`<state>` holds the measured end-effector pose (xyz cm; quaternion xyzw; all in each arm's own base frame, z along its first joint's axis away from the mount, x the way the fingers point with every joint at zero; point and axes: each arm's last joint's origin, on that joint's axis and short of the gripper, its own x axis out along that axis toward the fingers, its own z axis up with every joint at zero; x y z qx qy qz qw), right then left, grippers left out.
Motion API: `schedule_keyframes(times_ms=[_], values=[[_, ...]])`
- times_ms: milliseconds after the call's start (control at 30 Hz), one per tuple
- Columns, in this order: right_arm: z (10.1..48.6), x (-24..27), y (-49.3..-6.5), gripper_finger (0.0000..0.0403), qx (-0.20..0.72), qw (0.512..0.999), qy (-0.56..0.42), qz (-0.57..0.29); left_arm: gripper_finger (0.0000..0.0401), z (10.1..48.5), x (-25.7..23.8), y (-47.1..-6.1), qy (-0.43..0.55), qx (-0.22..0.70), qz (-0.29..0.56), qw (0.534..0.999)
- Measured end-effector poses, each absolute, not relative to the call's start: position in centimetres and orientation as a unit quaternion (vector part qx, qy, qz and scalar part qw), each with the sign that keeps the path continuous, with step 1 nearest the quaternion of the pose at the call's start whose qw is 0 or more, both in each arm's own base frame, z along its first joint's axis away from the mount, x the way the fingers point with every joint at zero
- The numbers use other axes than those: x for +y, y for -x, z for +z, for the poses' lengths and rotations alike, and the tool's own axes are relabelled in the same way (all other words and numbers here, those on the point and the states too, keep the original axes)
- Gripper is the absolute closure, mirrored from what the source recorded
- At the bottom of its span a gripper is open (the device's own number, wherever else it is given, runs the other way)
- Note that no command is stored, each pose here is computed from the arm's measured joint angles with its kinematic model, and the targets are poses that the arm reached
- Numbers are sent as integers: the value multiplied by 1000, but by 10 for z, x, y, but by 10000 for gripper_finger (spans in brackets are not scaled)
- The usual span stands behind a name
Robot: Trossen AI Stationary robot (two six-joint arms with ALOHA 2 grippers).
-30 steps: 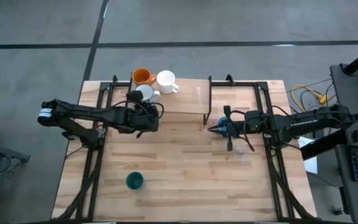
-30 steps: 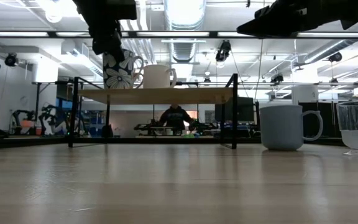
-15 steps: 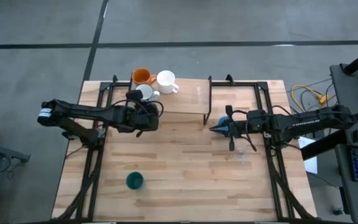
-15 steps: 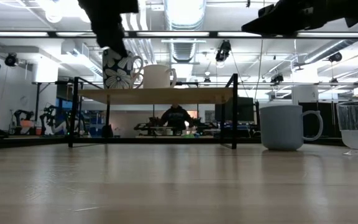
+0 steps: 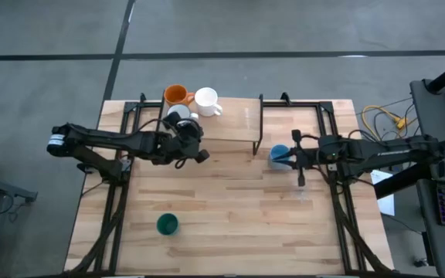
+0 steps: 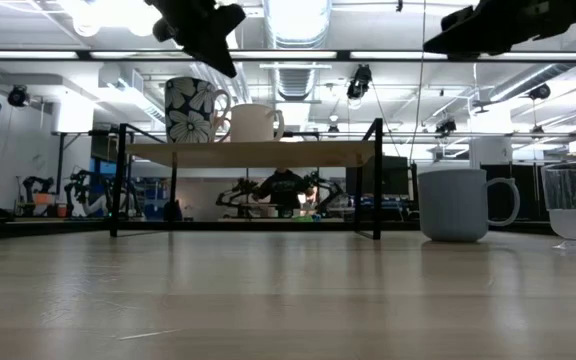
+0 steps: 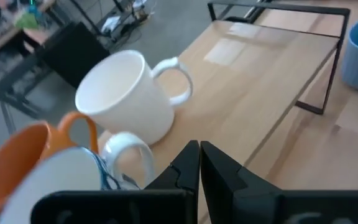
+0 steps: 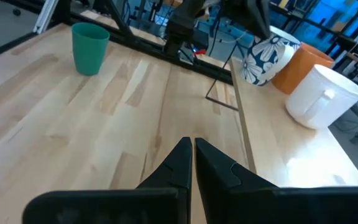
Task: Stack small to large cups/mugs on shelf
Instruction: Put the blue patterned mug on the shelf
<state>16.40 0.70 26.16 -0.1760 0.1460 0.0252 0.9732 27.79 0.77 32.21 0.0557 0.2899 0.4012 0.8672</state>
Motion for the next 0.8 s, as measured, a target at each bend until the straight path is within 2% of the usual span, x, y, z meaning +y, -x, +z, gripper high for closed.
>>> schedule_keyframes(times_ms=[133, 400, 800], values=[[259, 7, -158, 390, 141, 975, 172, 25, 401, 315, 11, -277, -28, 280, 425, 860], [260, 7, -154, 390, 130, 977, 167, 23, 401, 309, 19, -272, -52, 287, 467, 835], [259, 7, -155, 390, 135, 976, 167, 23, 401, 305, 21, -267, -65, 307, 479, 820]])
